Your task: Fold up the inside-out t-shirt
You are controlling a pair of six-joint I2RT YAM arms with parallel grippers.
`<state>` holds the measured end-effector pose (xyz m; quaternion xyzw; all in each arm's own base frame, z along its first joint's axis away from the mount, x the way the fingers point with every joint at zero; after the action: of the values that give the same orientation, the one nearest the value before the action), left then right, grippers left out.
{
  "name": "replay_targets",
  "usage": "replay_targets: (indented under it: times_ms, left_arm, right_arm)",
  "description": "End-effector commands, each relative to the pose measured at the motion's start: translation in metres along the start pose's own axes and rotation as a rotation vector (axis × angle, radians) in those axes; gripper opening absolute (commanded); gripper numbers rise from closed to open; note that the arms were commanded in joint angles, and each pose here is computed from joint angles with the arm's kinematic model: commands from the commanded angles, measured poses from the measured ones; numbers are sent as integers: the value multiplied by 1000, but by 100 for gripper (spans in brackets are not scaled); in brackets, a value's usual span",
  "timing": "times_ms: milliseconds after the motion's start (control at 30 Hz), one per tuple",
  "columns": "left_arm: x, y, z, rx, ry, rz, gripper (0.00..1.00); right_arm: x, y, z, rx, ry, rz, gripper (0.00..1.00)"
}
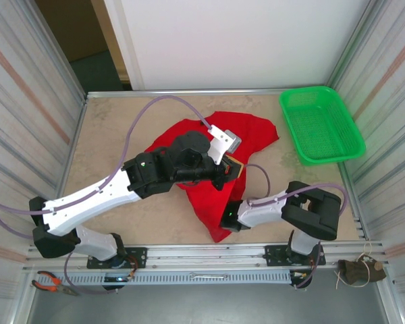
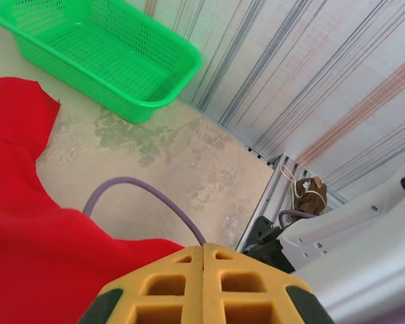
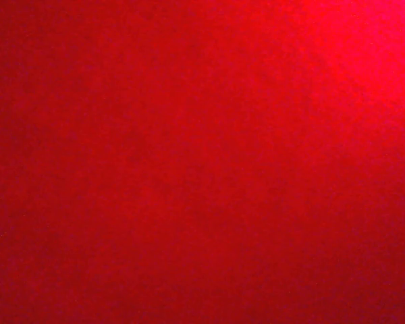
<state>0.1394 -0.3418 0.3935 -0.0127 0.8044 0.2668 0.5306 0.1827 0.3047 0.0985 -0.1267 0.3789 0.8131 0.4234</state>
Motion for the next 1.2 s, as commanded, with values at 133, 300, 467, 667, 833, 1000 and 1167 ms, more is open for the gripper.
replay_targets:
  times_ms: [133, 300, 467, 667, 833, 1000, 1167]
  left_arm:
    - [-12, 9, -12, 73, 17, -49, 0]
    - [-17, 15, -26, 165, 62, -68, 0]
    - [-24, 21, -51, 248, 67, -101, 0]
    - [-33, 26, -82, 353, 68, -129, 0]
    - [-30, 12, -92, 410, 100, -106, 0]
    - [-33, -4, -104, 486, 140, -99, 0]
    - [-41, -9, -131, 569, 127, -104, 0]
  right_arm:
    - [-22, -43, 0, 99, -44, -49, 0]
    - [-51, -83, -1, 121, -115, -33, 0]
    - [-71, -107, -4, 146, -163, -43, 0]
    - [-89, -125, -19, 157, -251, -25, 0]
    - [-97, -137, -13, 77, -293, 7, 0]
    - [-104, -147, -2, 56, -301, 0, 1]
    - [-110, -168, -9, 76, -357, 4, 13]
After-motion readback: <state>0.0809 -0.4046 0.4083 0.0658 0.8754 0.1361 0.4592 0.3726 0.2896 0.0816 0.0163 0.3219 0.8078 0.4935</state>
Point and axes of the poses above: each hand's point on the last joint's axis, 136 mm out from that joint toward the fingers, its own y axis back along the fingers, its own z axis along the line the jaws close on, x = y × z, the point moved 6 cm from there along y, back along the fingers, and after that the axes turned 5 degrees about -y, right-handed, at the moved point
